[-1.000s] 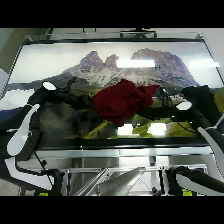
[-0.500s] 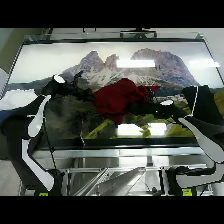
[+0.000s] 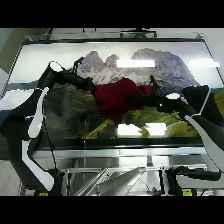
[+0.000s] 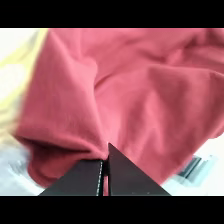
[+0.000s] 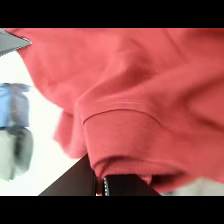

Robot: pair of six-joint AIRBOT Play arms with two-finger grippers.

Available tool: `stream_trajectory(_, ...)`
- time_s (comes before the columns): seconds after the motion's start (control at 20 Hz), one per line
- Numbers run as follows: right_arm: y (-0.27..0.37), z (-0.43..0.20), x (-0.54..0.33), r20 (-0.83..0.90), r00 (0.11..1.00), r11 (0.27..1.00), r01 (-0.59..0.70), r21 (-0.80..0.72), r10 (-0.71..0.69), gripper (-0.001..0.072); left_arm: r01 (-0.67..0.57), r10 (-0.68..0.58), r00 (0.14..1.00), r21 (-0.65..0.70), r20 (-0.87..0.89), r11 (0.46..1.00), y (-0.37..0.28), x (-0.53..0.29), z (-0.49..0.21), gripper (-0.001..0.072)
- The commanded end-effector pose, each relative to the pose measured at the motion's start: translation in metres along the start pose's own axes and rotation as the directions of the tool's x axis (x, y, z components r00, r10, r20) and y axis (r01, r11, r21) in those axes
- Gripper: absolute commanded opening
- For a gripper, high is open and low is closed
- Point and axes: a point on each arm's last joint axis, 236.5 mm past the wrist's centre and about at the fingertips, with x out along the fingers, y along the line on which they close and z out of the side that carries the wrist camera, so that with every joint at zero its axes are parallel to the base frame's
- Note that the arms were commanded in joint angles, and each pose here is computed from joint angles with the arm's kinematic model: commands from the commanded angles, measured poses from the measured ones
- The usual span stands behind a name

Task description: Fold the shirts.

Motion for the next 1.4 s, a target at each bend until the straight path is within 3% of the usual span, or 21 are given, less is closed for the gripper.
stream_trajectory(0.0,0.071,0.027,-0.052,0.076,0.990,0.984,-0.104,-0.146,0.116,0.0015,-0.014,-0.005,0.994,0.166,0.113,0.986,-0.064,-0.066,0.027,0.0008)
stream_trajectory(0.15,0.188,0.051,-0.138,0.172,0.943,0.890,-0.193,-0.413,0.285,0.0016,-0.093,-0.027,0.953,0.378,0.301,0.921,-0.162,-0.165,0.044,0.0012)
stream_trajectory(0.25,0.265,0.048,-0.203,0.243,0.893,0.795,-0.180,-0.580,0.379,0.0016,-0.188,-0.062,0.887,0.480,0.457,0.857,-0.230,-0.241,0.039,0.0014)
stream_trajectory(0.4,0.332,0.018,-0.260,0.293,0.833,0.707,-0.155,-0.690,0.469,0.0016,-0.337,-0.123,0.748,0.533,0.652,0.776,-0.303,-0.328,0.010,0.0015)
stream_trajectory(0.5,0.341,0.009,-0.269,0.301,0.827,0.705,-0.153,-0.692,0.475,0.0017,-0.411,-0.142,0.678,0.533,0.721,0.740,-0.320,-0.352,-0.004,0.0015)
stream_trajectory(0.65,0.315,0.024,-0.249,0.301,0.861,0.773,-0.153,-0.616,0.411,0.0017,-0.437,-0.109,0.653,0.491,0.749,0.753,-0.303,-0.349,0.003,0.0016)
stream_trajectory(0.85,0.237,0.057,-0.177,0.229,0.927,0.888,-0.179,-0.424,0.297,0.0017,-0.351,-0.012,0.773,0.443,0.634,0.825,-0.212,-0.266,0.050,0.0016)
stream_trajectory(0.95,0.172,0.066,-0.127,0.173,0.962,0.947,-0.155,-0.282,0.209,0.0017,-0.288,0.037,0.842,0.391,0.538,0.874,-0.146,-0.202,0.076,0.0016)
stream_trajectory(1.1,0.039,0.095,-0.064,0.189,0.982,0.997,0.025,-0.076,-0.010,0.0028,-0.233,0.087,0.903,0.310,0.420,0.922,-0.039,-0.109,0.109,0.0013)
stream_trajectory(1.15,-0.003,0.114,-0.057,0.244,0.967,0.996,0.087,-0.025,-0.079,0.0128,-0.230,0.101,0.905,0.276,0.414,0.933,-0.008,-0.093,0.121,0.0062)
stream_trajectory(1.2,-0.028,0.130,-0.058,0.277,0.955,0.994,0.111,0.000,-0.107,0.0282,-0.222,0.111,0.901,0.226,0.420,0.948,0.015,-0.088,0.129,0.0344)
stream_trajectory(1.25,-0.042,0.143,-0.065,0.295,0.949,0.993,0.118,-0.001,-0.113,0.0363,-0.218,0.129,0.887,0.156,0.443,0.964,0.037,-0.096,0.135,0.0618)
stream_trajectory(1.3,-0.048,0.153,-0.078,0.302,0.948,0.994,0.113,-0.011,-0.104,0.0385,-0.209,0.152,0.877,0.077,0.455,0.975,0.055,-0.108,0.133,0.0713)
stream_trajectory(1.35,-0.048,0.160,-0.094,0.307,0.947,0.994,0.104,-0.020,-0.093,0.0386,-0.212,0.181,0.876,0.019,0.447,0.977,0.074,-0.123,0.121,0.0712)
